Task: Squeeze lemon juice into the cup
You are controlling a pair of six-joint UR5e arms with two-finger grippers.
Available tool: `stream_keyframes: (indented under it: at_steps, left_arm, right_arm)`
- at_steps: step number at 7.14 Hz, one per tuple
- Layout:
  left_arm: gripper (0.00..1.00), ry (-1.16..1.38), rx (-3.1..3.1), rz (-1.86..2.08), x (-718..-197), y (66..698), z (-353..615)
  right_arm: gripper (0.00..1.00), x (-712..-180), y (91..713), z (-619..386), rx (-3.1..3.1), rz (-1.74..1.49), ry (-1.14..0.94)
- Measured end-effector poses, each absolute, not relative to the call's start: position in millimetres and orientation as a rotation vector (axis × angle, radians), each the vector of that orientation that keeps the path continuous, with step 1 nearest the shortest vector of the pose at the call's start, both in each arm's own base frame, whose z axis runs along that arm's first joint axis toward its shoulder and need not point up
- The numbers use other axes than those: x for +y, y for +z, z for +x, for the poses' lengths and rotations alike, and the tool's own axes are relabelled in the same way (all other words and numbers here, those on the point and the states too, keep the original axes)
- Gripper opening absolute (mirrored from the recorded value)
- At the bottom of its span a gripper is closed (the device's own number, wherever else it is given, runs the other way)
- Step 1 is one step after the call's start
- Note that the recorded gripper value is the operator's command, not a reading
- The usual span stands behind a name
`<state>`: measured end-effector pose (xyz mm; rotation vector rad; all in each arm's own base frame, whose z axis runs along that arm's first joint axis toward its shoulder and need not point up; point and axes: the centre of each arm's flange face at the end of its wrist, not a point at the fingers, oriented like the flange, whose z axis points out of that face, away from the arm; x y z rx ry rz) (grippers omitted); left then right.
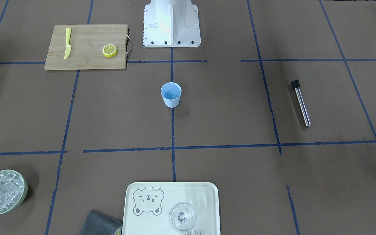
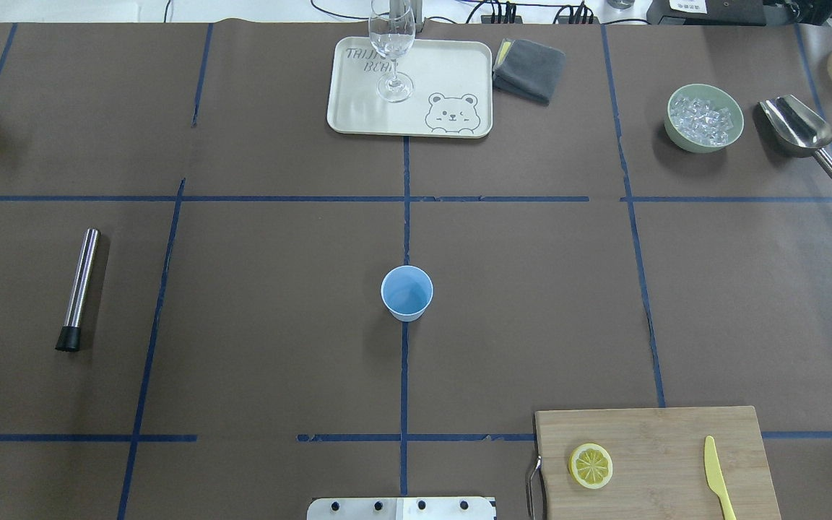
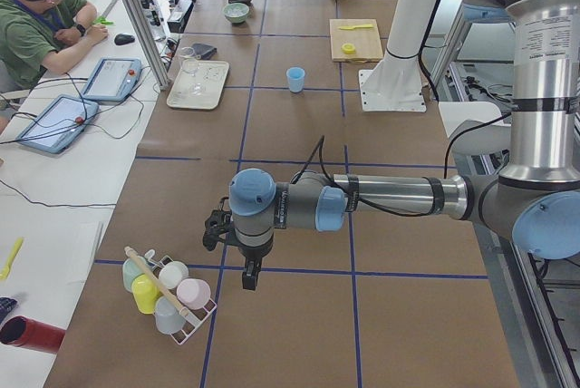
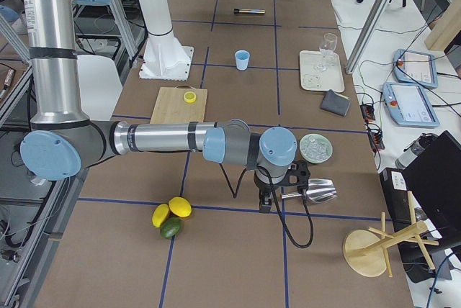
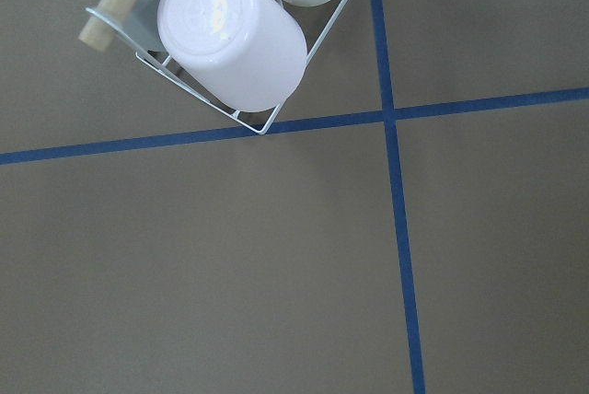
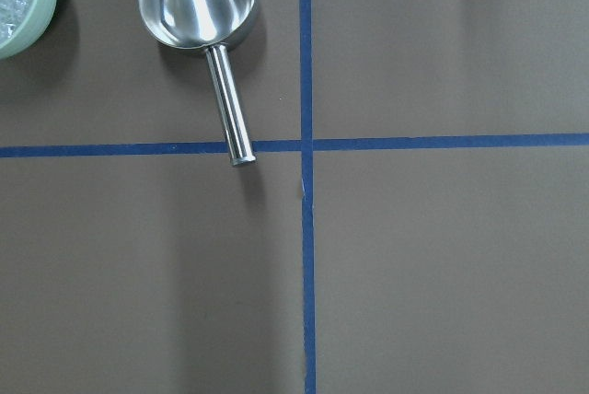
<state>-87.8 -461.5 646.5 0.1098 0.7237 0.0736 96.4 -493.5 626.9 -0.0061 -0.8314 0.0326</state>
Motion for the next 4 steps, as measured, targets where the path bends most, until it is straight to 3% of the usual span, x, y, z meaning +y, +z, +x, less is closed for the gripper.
stream_keyframes:
  at_steps: [4]
  left_arm:
    - [1.00,0.076,0.724,0.118,-464.5,643.2,-87.8]
  right_arm:
    - [1.00,-502.3,616.2,78.4,-0.834,0.016,-0.011]
